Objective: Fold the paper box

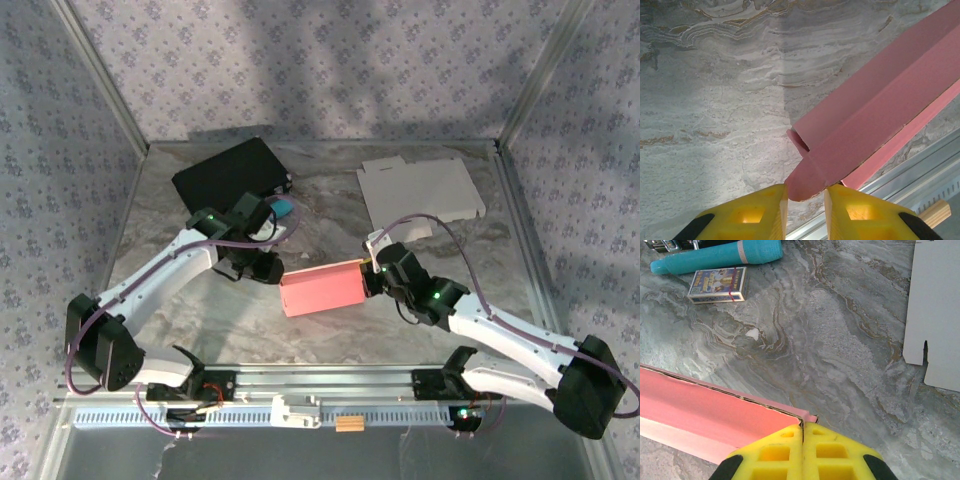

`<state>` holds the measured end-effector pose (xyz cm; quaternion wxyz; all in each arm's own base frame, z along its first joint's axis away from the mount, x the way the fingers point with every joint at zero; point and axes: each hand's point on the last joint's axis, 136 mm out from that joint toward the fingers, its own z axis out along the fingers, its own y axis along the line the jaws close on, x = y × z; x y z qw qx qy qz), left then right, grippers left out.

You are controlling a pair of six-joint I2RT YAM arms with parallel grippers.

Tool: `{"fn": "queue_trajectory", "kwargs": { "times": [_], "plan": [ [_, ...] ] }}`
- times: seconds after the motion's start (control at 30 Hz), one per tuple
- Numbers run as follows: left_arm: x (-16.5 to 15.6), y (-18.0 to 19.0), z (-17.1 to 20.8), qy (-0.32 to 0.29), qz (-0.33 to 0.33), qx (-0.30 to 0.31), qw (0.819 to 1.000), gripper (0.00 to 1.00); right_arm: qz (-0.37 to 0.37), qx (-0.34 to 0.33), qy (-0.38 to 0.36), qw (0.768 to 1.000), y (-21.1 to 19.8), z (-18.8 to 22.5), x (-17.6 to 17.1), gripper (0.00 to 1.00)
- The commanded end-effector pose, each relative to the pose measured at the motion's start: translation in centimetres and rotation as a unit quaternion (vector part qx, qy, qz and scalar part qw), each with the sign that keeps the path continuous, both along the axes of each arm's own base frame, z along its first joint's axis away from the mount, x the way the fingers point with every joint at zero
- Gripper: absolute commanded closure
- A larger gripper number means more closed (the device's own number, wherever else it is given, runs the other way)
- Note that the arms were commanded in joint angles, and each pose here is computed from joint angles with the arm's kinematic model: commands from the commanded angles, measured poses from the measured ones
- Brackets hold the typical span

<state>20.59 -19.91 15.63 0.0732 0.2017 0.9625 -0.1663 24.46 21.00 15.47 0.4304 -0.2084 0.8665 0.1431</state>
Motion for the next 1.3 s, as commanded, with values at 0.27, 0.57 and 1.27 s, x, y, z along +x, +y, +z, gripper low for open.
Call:
{"fn": "queue_trajectory", "kwargs": {
  "times": [0.27, 0.57, 1.27],
  "plan": [
    [0.7, -0.9, 0.4, 0.0, -0.004, -0.013, 1.0, 0.89, -0.009, -0.009, 0.009, 1.0, -0.3, -0.1, 0.0, 1.0],
    [0.3, -1.1, 0.7, 0.037, 0.031, -0.016, 0.999, 1.0, -0.013, -0.029, -0.004, 0.999, -0.4, 0.1, 0.2, 1.0],
    [-0.2, -2.7, 2.3, 0.189, 0.147, -0.039, 0.97, 1.0, -0.01, -0.052, -0.027, 0.998, 0.0, 0.3, 0.2, 1.0]
  ]
}}
